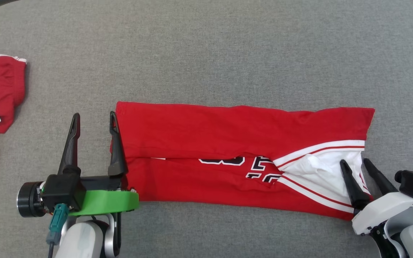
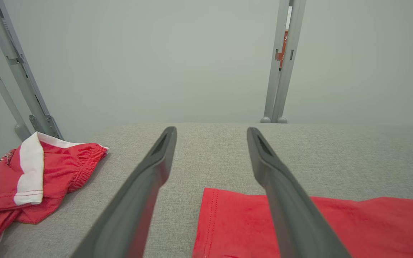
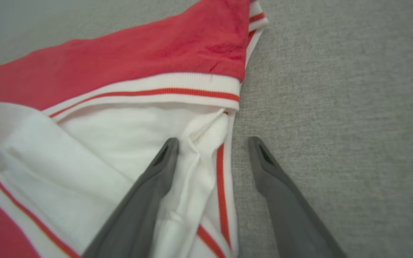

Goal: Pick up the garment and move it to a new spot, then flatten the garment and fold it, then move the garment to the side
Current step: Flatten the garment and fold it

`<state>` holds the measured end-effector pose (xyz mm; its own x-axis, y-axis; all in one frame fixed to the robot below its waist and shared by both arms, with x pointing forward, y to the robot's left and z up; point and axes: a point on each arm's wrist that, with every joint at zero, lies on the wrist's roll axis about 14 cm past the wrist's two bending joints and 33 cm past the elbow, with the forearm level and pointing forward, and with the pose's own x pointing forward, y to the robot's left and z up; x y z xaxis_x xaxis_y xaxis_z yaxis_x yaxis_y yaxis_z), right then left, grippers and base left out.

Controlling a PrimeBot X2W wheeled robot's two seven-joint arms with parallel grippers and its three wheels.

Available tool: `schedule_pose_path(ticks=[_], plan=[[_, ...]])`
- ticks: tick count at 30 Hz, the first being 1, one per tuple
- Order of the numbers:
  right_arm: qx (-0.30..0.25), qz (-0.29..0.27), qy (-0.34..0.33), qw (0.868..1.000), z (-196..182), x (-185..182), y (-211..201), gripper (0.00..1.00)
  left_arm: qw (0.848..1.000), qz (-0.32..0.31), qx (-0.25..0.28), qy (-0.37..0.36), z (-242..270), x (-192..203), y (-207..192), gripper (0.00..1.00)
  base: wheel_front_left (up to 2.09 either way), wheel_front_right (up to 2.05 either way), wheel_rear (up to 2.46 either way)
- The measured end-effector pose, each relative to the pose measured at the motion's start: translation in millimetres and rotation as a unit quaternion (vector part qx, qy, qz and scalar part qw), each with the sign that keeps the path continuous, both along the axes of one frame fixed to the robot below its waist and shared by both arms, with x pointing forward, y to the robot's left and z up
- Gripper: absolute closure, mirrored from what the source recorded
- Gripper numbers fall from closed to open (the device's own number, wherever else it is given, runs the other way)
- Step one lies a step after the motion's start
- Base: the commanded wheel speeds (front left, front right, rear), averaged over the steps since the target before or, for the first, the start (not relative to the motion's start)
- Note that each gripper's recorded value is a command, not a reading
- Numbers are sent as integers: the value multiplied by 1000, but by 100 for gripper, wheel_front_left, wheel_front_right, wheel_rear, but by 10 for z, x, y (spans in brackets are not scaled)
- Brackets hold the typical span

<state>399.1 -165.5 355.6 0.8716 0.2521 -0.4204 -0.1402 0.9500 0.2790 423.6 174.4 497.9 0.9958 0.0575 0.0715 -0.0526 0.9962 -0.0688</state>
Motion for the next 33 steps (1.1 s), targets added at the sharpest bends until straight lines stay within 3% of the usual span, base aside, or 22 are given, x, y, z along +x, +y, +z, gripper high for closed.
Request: schedule_pose_path(ticks=[1,2,11,23,28,33], plan=[[5,4,8,1000,-33,2,23,58,1000,4,1,1,-7,-5,32,0,0,0,0],[6,8,12,1000,-54,8,37,100,1000,7,2,1,-9,-8,56,0,0,0,0],[23,3,6,1000,58,20,-55,100,1000,8,11,-4,23,-32,74,0,0,0,0],[-63,-82,-17,995,383,-76,-1189,100,1000,-20,5,-16,107,-103,-99,0,0,0,0],[-68,-47,-55,995,746,55,-1080,100,999,-29,4,-20,138,-112,-155,0,0,0,0],[-50,40,-104,993,1189,157,-441,100,999,-39,3,-27,181,-114,-208,0,0,0,0]])
